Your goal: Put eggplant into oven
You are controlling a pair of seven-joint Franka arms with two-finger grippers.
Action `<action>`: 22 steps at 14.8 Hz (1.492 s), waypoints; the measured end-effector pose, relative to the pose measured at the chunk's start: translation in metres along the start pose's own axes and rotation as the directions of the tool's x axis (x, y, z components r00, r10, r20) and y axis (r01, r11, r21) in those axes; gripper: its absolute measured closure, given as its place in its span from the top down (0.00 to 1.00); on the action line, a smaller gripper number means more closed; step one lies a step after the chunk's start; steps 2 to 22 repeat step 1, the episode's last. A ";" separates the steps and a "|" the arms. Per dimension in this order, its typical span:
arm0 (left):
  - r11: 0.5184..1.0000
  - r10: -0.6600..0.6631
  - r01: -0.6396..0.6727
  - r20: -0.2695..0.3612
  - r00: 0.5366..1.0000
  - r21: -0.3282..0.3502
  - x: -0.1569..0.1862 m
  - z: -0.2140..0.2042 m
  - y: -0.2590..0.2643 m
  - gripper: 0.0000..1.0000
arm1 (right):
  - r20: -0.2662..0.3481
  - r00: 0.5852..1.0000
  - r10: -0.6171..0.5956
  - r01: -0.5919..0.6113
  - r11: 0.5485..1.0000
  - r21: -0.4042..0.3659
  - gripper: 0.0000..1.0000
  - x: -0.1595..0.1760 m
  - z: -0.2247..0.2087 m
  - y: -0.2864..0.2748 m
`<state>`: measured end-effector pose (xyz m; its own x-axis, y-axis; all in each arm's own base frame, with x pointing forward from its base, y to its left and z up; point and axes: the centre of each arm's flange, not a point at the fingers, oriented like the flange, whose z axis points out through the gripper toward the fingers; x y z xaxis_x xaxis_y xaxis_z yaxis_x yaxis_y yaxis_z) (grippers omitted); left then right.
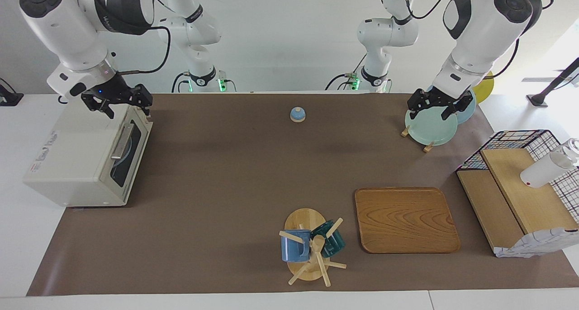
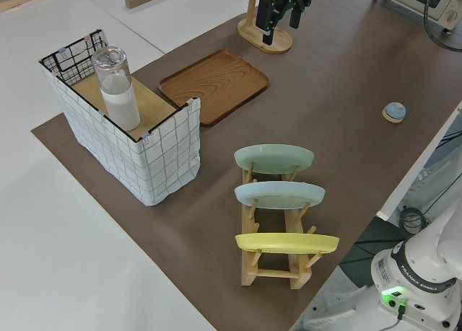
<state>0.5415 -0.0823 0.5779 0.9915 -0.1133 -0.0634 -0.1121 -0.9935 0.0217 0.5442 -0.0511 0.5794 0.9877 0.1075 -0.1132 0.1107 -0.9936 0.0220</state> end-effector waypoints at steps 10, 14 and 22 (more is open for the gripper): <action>1.000 0.000 0.000 0.000 1.000 0.000 0.000 0.000 0.000 1.00 | 0.000 1.000 0.002 -0.002 1.000 0.000 1.00 0.000 0.000 0.001; 1.000 0.000 0.000 0.000 1.000 0.000 0.000 0.000 0.000 1.00 | 0.000 1.000 0.002 -0.002 1.000 0.000 1.00 0.000 0.000 0.001; 1.000 0.000 0.000 0.000 1.000 0.000 0.000 0.000 0.000 1.00 | 0.000 1.000 0.002 -0.002 1.000 0.000 1.00 0.000 0.000 0.001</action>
